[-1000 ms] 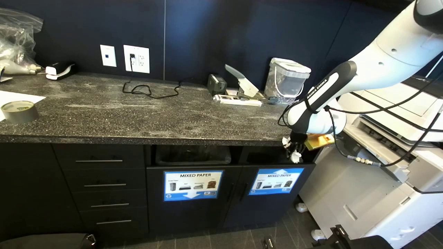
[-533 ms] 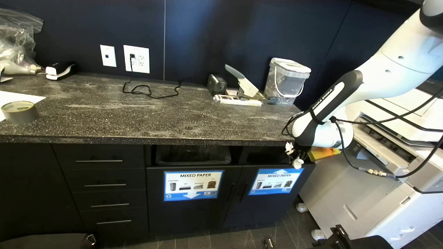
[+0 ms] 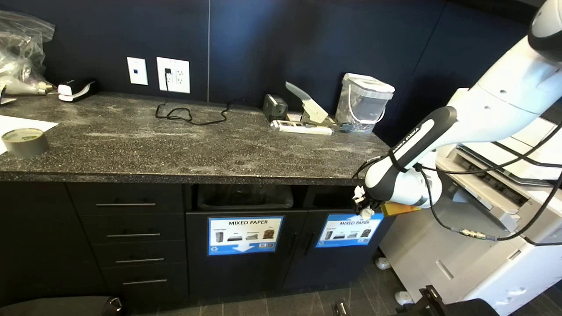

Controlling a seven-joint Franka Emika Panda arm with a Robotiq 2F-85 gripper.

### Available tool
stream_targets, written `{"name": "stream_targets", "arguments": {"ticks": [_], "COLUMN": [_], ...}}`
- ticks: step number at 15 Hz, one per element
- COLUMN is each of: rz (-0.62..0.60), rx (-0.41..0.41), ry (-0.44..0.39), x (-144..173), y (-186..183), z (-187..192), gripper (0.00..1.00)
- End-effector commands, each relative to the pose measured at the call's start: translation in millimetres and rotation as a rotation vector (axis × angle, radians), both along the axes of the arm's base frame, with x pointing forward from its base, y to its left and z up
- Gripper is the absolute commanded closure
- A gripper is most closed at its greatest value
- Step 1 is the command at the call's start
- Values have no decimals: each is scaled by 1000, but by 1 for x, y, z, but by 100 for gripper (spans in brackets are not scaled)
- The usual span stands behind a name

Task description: Pick up the papers on the counter and throw them in the bin

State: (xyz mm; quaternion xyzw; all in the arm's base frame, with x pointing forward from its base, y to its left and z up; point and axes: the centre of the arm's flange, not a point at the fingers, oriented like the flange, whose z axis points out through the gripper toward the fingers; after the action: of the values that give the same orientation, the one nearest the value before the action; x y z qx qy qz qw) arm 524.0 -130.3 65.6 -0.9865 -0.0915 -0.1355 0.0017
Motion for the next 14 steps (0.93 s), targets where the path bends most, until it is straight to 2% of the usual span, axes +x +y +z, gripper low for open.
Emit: {"name": "stream_targets", "arguments": {"ticks": [1, 6, 10, 14], "rz": [-19, -89, -96, -141], "rx": [38, 102, 109, 121], "ry": [-82, -166, -237, -340], "x": [11, 34, 49, 63], "y": [5, 6, 19, 16], "z": [-18, -38, -65, -77], "gripper": [90, 89, 90, 89]}}
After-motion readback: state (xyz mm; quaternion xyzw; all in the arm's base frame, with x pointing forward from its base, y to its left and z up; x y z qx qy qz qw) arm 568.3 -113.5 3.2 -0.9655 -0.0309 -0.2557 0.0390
